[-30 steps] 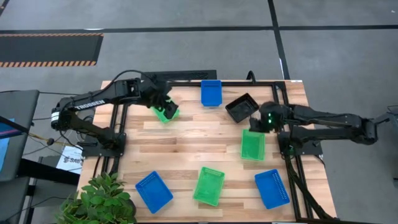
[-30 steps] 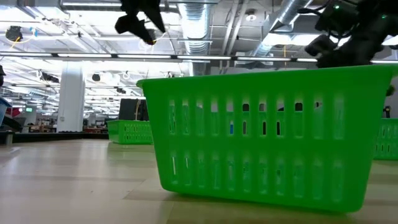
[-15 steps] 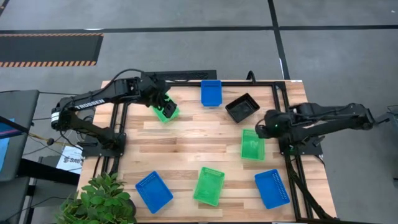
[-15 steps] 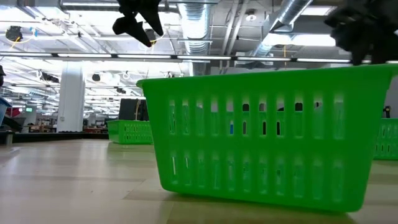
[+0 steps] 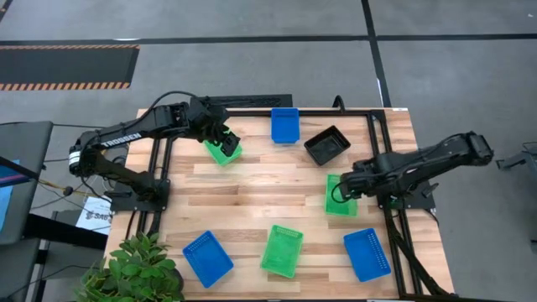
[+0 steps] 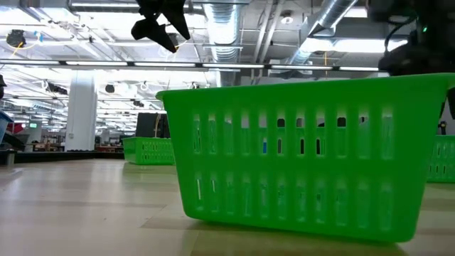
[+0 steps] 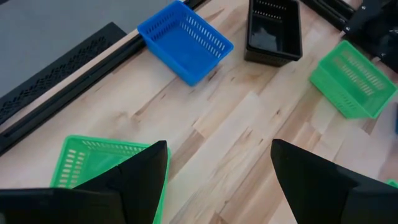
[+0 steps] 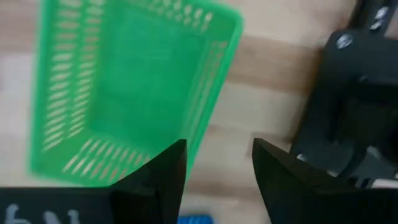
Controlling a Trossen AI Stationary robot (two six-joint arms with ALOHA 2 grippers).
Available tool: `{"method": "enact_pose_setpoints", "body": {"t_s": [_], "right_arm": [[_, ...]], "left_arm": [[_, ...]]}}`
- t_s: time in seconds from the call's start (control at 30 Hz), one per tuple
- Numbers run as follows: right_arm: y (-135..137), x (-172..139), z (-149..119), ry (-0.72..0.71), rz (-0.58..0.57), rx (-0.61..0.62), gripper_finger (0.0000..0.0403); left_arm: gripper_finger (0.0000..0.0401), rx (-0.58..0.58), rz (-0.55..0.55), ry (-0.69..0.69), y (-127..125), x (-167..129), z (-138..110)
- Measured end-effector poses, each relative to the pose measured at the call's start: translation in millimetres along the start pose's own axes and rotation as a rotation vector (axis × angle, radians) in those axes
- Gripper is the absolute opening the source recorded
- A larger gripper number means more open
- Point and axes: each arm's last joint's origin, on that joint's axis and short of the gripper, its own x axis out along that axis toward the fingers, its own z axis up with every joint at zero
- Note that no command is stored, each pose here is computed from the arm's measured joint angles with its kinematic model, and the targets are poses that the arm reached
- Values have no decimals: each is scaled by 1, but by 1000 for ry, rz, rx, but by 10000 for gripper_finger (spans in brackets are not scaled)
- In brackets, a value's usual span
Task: Stack baskets by color
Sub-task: Stack the middle green bin on the top green bin
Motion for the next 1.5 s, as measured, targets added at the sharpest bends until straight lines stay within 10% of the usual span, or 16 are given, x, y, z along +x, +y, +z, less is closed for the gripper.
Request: {"method": "enact_pose_setpoints", "body": {"t_s": [0.5,0.83,1.1,1.5], "right_arm": [[3,47,2,-29,63,68,208],[9,53,5,-29,52,26,21],[29,38,8,-35,160,-22,9],[92,-26,107,-318,491,-203,10]], "left_arm": [[274,0,7,-2,0,0,0],[274,-19,26,7,2,0,-1],[274,-53,59,37,5,-1,-4],[274,-154,81,43,14,-25,-13]]}}
